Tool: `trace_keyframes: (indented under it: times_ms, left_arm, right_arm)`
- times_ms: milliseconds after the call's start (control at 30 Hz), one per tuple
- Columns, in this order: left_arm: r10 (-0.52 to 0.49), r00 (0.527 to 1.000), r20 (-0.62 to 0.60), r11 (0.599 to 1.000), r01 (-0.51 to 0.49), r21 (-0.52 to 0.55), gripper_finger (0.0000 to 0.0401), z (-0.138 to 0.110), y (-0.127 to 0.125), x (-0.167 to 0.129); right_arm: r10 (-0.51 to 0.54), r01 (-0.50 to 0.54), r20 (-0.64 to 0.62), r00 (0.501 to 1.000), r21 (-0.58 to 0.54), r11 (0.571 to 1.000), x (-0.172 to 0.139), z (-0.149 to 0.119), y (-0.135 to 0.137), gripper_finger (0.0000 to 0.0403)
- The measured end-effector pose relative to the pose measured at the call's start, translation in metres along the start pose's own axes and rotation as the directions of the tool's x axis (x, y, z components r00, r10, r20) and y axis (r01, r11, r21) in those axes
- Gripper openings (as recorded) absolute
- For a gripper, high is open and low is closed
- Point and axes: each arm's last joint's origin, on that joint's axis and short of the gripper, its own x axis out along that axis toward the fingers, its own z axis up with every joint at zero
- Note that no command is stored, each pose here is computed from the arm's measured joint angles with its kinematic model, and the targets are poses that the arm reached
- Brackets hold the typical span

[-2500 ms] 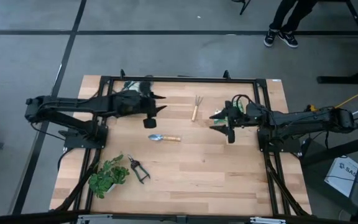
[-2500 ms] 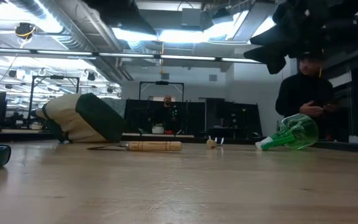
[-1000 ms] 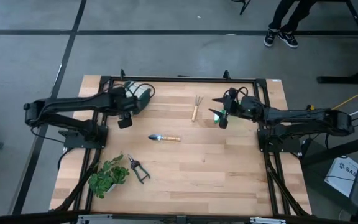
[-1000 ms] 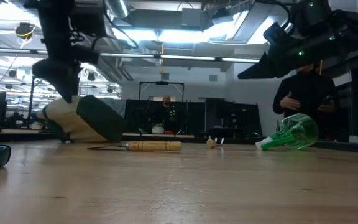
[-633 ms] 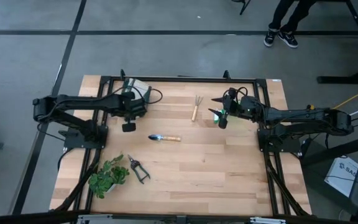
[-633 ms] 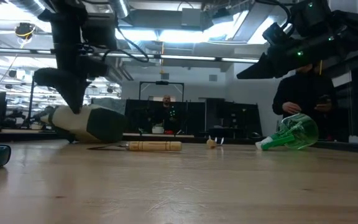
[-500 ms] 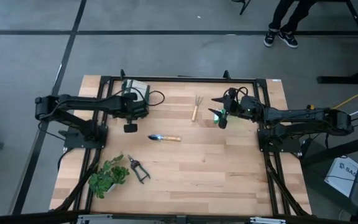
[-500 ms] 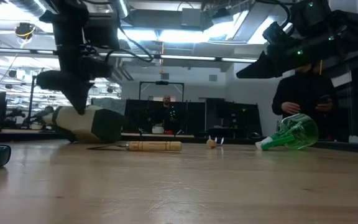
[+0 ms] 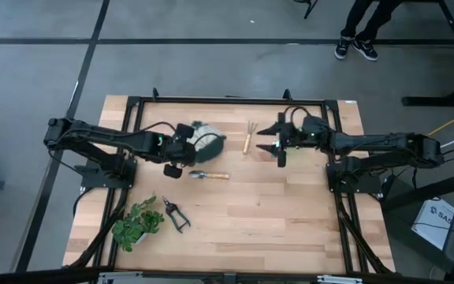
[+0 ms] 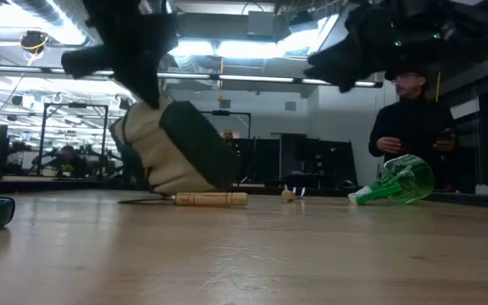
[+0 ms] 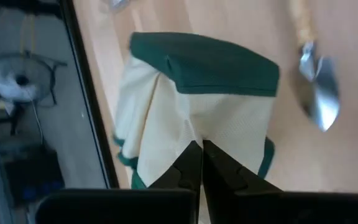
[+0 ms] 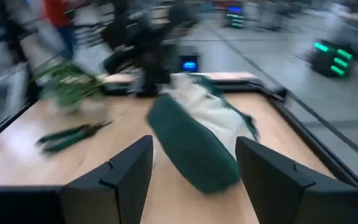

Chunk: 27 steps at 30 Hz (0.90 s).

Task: Pick & Place Garden tools in Gardening bag
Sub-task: Prepare the gardening bag

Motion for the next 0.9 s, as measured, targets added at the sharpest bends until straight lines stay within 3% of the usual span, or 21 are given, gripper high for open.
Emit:
trace_keyframes:
  times_ms: [167,333,700,900]
  left_arm:
    - [-0.01,0.999,0.03,1.0,0.01,0.0,0.0002,0.01,-0.015,-0.005]
    - [-0.008,0.999,0.052,1.0,0.007,0.026,0.0002,0.024,-0.032,0.002]
    - [0.029,0.983,0.182,0.999,-0.025,-0.029,0.0002,0.044,-0.045,-0.002]
    - [0.034,0.977,0.211,0.998,-0.022,-0.059,0.0002,0.047,-0.046,-0.004]
  right_arm:
    - [0.16,-0.165,-0.048,0.986,-0.13,0.978,0.029,0.006,0.011,0.0232]
    - [0.215,-0.239,-0.138,0.967,-0.193,0.952,0.067,0.005,0.019,0.0232]
    - [0.24,-0.315,-0.285,0.928,-0.254,0.915,0.12,-0.02,0.018,0.023]
    - [0.226,-0.321,-0.329,0.917,-0.271,0.908,0.129,-0.035,0.017,0.0169]
